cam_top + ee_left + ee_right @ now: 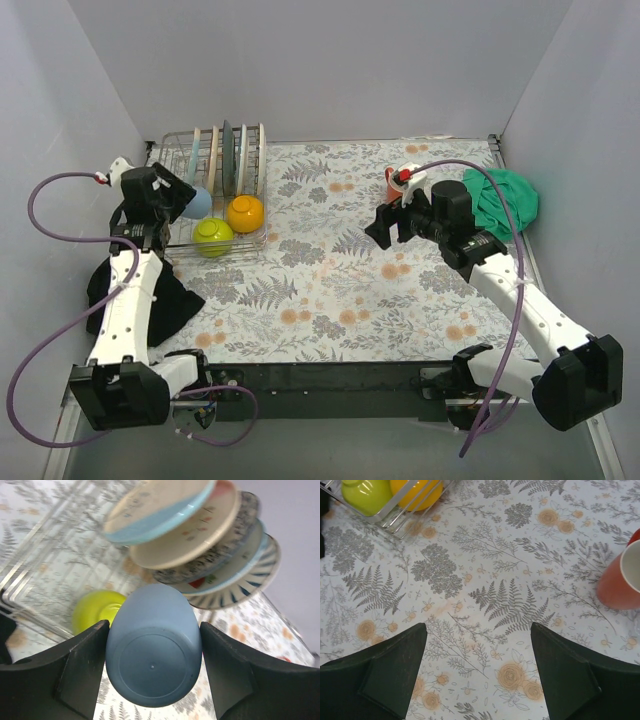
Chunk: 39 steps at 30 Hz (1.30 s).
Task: Unload the mixed dishes from the dish rack
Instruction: Pick up the cup from the dish rack, then place the cup at the center of the board.
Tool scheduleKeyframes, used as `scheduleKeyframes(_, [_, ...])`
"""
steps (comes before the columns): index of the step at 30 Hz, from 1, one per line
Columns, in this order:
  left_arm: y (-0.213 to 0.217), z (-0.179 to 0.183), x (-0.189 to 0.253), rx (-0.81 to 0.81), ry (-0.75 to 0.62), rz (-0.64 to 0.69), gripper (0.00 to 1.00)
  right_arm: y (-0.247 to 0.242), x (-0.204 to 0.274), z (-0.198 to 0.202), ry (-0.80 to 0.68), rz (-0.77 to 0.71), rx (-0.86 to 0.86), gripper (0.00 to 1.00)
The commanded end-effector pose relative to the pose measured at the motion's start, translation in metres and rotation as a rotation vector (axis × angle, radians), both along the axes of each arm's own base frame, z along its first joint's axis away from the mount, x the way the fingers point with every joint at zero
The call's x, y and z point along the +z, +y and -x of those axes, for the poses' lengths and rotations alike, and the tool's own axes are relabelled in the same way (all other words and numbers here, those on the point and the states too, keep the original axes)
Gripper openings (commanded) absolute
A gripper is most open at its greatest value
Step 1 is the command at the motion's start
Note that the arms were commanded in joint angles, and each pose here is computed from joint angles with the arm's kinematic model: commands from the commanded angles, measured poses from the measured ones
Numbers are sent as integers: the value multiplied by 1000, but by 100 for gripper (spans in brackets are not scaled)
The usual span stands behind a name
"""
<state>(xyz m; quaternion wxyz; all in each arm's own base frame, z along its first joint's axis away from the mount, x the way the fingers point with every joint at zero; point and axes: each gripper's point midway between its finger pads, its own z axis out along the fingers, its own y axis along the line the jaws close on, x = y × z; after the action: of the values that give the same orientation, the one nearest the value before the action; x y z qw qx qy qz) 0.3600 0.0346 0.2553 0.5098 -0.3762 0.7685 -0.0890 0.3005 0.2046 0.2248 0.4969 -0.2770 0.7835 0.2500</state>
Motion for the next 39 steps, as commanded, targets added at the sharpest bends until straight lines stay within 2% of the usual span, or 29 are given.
scheduleKeyframes(1, [-49, 5, 22, -202, -94, 72, 39, 27, 8, 10, 48, -161, 86, 92])
scheduleKeyframes(2, [-63, 6, 23, -258, -106, 87, 39, 34, 18, 8, 18, -203, 102, 92])
scheduleKeyframes(6, [-111, 20, 25, -447, -138, 144, 40, 53, 25, 15, 91, -355, 139, 92])
scheduleKeyframes(9, [-140, 30, 32, -555, -181, 202, 40, 71, 32, 21, 87, -431, 208, 92])
scheduleKeyframes(11, [-157, 35, 25, -632, -192, 256, 40, 84, 29, 29, 138, -477, 244, 92])
scheduleKeyframes(12, [-163, 37, 25, -642, -197, 301, 40, 89, 39, 28, 107, -514, 268, 91])
scheduleKeyframes(13, [-168, 40, 15, -657, -184, 332, 40, 95, 40, 33, 132, -538, 288, 91])
scheduleKeyframes(18, [-193, 48, 17, -742, -256, 471, 40, 116, 43, 36, 138, -604, 351, 90])
scheduleKeyframes(22, [-207, 56, 18, -756, -280, 591, 40, 131, 46, 37, 134, -642, 393, 89])
scheduleKeyframes(29, [-219, 63, 24, -768, -310, 723, 40, 155, 54, 40, 99, -688, 491, 84])
scheduleKeyframes(37, [-227, 65, 19, -760, -305, 785, 40, 175, 65, 44, 52, -687, 589, 77])
scheduleKeyframes(39, [-230, 66, 16, -764, -311, 803, 40, 182, 68, 44, 39, -688, 619, 71])
